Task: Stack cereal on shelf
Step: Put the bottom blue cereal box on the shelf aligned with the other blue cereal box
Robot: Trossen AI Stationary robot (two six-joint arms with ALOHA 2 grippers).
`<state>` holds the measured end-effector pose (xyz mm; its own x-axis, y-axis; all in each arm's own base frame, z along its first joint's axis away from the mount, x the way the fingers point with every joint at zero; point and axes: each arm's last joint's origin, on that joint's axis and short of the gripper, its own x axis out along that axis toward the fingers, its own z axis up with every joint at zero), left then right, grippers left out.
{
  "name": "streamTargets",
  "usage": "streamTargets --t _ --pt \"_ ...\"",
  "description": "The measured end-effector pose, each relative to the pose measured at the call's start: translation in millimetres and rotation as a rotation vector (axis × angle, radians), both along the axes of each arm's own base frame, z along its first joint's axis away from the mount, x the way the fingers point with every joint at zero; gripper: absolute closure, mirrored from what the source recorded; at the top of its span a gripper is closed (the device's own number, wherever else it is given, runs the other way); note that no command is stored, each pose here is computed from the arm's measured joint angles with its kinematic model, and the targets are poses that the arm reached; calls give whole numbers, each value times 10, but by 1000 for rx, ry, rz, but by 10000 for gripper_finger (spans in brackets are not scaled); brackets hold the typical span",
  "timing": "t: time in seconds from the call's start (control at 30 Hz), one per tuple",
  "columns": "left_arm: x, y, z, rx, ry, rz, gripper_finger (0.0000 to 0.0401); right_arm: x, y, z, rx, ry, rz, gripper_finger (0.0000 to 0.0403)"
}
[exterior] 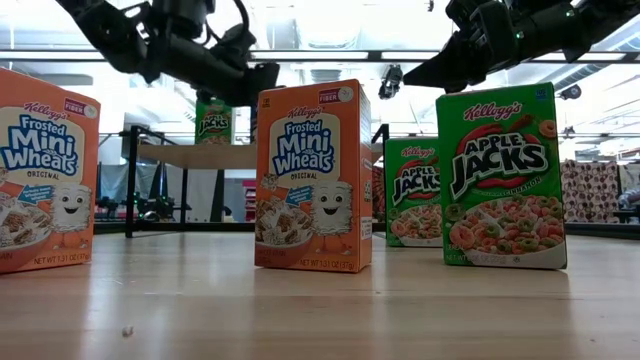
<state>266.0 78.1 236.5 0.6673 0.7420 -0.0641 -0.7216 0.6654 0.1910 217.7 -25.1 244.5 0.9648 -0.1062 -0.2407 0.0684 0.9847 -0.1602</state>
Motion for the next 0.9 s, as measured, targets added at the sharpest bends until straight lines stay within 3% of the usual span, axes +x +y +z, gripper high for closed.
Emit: streamTargets --t 0.9 --pt "71 95 -60 13 -64 27 400 0 0 0 -1 0 0 390"
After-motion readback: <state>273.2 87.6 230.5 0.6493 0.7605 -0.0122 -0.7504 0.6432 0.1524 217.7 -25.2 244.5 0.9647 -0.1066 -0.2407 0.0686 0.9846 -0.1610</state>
